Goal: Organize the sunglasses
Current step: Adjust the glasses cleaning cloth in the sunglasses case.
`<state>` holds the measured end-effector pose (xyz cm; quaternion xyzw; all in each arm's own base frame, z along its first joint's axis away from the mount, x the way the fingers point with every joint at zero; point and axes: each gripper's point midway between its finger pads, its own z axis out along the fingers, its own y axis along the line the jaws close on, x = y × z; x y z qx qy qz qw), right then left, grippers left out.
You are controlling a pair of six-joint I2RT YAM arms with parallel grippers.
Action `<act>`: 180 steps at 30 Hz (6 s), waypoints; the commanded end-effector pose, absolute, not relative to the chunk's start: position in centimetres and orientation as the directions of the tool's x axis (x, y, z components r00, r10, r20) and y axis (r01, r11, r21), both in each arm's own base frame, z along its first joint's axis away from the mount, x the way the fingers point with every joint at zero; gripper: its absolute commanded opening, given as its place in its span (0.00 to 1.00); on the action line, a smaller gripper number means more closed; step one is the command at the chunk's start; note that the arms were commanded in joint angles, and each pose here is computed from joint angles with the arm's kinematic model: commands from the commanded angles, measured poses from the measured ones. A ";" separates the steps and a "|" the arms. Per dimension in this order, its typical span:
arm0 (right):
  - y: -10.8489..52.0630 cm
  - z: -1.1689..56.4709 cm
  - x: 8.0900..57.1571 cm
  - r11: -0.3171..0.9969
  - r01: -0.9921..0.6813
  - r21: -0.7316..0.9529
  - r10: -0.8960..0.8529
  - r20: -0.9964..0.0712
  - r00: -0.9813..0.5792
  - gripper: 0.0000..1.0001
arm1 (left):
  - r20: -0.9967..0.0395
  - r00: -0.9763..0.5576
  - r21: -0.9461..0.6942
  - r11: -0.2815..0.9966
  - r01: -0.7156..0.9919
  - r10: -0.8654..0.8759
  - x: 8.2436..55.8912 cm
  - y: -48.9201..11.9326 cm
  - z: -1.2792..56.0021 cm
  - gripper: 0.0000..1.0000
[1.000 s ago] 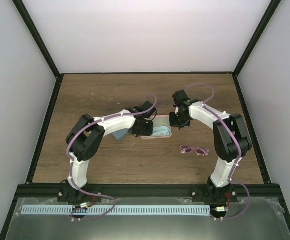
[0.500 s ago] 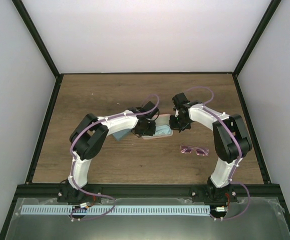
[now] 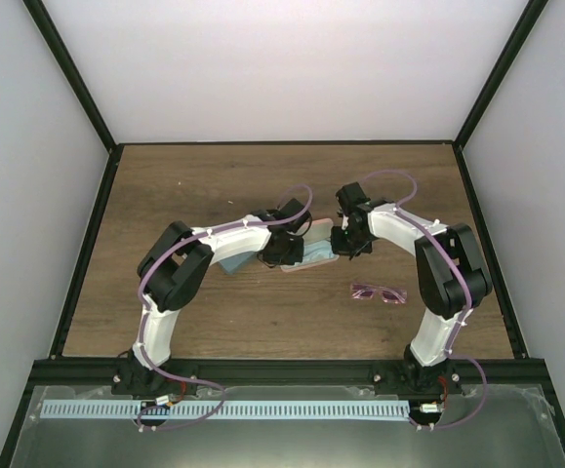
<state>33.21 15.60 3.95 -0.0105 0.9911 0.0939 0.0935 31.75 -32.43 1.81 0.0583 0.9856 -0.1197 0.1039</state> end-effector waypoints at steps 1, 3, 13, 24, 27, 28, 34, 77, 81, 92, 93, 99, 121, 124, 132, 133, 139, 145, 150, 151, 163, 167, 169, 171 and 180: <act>15.9 4.7 33.1 0.979 -0.053 0.197 -0.010 -0.212 -0.977 0.03 | -0.173 -0.978 -0.169 0.975 0.146 0.117 30.7 -31.6 0.1 0.04; 15.8 4.5 32.9 0.979 -0.050 0.197 -0.009 -0.206 -0.978 0.03 | -0.192 -0.975 -0.168 0.974 0.150 0.117 31.1 -31.7 0.8 0.04; 16.4 3.5 31.2 0.971 -0.059 0.230 -0.019 -0.172 -0.985 0.03 | -0.221 -0.967 -0.107 0.982 0.155 0.129 31.3 -30.4 1.7 0.04; 16.5 4.8 31.4 0.970 -0.058 0.234 -0.008 -0.208 -0.978 0.03 | -0.257 -0.962 -0.175 0.974 0.142 0.094 31.7 -31.9 5.3 0.20; 16.5 4.3 31.2 0.970 -0.055 0.236 -0.007 -0.199 -0.980 0.03 | -0.277 -0.957 -0.184 0.973 0.141 0.087 31.5 -32.4 6.4 0.20; 16.5 4.1 31.2 0.970 -0.053 0.237 -0.005 -0.197 -0.980 0.03 | -0.282 -0.955 -0.189 0.971 0.145 0.088 31.4 -32.7 6.6 0.20; 16.6 3.0 30.8 0.969 -0.045 0.243 -0.002 -0.175 -0.985 0.03 | -0.323 -0.943 -0.269 0.949 0.166 0.073 31.9 -34.8 8.2 0.10; 17.3 3.0 30.0 0.952 -0.053 0.303 0.000 -0.173 -0.985 0.02 | -0.247 -0.964 -0.182 0.973 0.144 0.097 32.6 -33.0 2.6 0.08; 17.7 4.4 30.3 0.943 -0.062 0.327 0.007 -0.206 -0.978 0.02 | -0.271 -0.958 -0.237 0.958 0.163 0.095 33.1 -34.4 4.7 0.17; 19.2 6.4 30.8 0.902 -0.056 0.428 0.052 -0.237 -0.970 0.22 | -0.342 -0.932 -0.146 0.973 0.177 0.119 34.0 -32.2 7.7 0.31; 19.4 6.3 30.9 0.900 -0.057 0.432 0.052 -0.237 -0.970 0.24 | -0.344 -0.931 -0.128 0.976 0.173 0.120 34.1 -31.7 7.5 0.31; 20.0 6.2 32.7 0.902 -0.063 0.428 0.050 -0.248 -0.967 0.30 | -0.331 -0.937 -0.093 0.984 0.151 0.113 34.5 -29.4 6.1 0.31; 20.7 5.1 33.4 0.898 -0.066 0.435 0.035 -0.220 -0.975 0.25 | -0.249 -0.961 -0.097 0.984 0.149 0.121 34.3 -30.5 1.3 0.26; 20.8 5.1 33.4 0.898 -0.066 0.436 0.035 -0.219 -0.975 0.25 | -0.239 -0.963 -0.084 0.986 0.147 0.123 34.2 -30.2 0.6 0.25; 20.7 5.1 33.1 0.901 -0.064 0.429 0.033 -0.217 -0.976 0.25 | -0.197 -0.967 -0.045 0.984 0.171 0.159 32.9 -29.9 -1.2 0.05; 20.6 5.1 33.1 0.901 -0.064 0.429 0.033 -0.216 -0.976 0.25 | -0.194 -0.968 -0.042 0.985 0.169 0.158 32.8 -29.9 -1.3 0.04; 20.7 4.8 33.0 0.901 -0.064 0.429 0.031 -0.211 -0.977 0.24 | -0.204 -0.966 -0.043 0.985 0.169 0.157 32.8 -29.8 -0.9 0.04; 20.6 4.5 32.8 0.903 -0.062 0.426 0.030 -0.206 -0.978 0.24 | -0.269 -0.952 -0.088 0.980 0.176 0.147 34.1 -30.9 2.3 0.04; 20.6 4.3 32.7 0.903 -0.062 0.425 0.028 -0.203 -0.979 0.24 | -0.287 -0.946 -0.057 0.983 0.175 0.151 34.6 -30.6 3.3 0.04; 20.6 4.3 32.7 0.903 -0.062 0.425 0.028 -0.202 -0.979 0.24 | -0.288 -0.945 -0.050 0.983 0.174 0.153 34.6 -30.4 3.3 0.04; 20.6 3.8 32.5 0.905 -0.064 0.420 0.020 -0.194 -0.981 0.24 | -0.305 -0.940 -0.021 0.986 0.165 0.151 34.7 -29.7 4.0 0.04; 20.6 3.8 32.6 0.905 -0.065 0.420 0.020 -0.195 -0.981 0.24 | -0.309 -0.939 -0.007 0.987 0.160 0.150 34.8 -29.3 4.0 0.04; 20.6 3.8 32.6 0.904 -0.065 0.422 0.020 -0.194 -0.981 0.24 | -0.306 -0.940 0.002 0.988 0.158 0.150 34.8 -29.2 3.8 0.04; 20.6 3.7 32.6 0.905 -0.065 0.421 0.019 -0.194 -0.981 0.24 | -0.303 -0.941 0.010 0.988 0.157 0.152 34.8 -29.0 3.5 0.04; 20.7 3.6 32.7 0.905 -0.068 0.420 0.016 -0.193 -0.981 0.24 | -0.297 -0.941 0.037 0.987 0.158 0.162 34.9 -28.6 3.0 0.04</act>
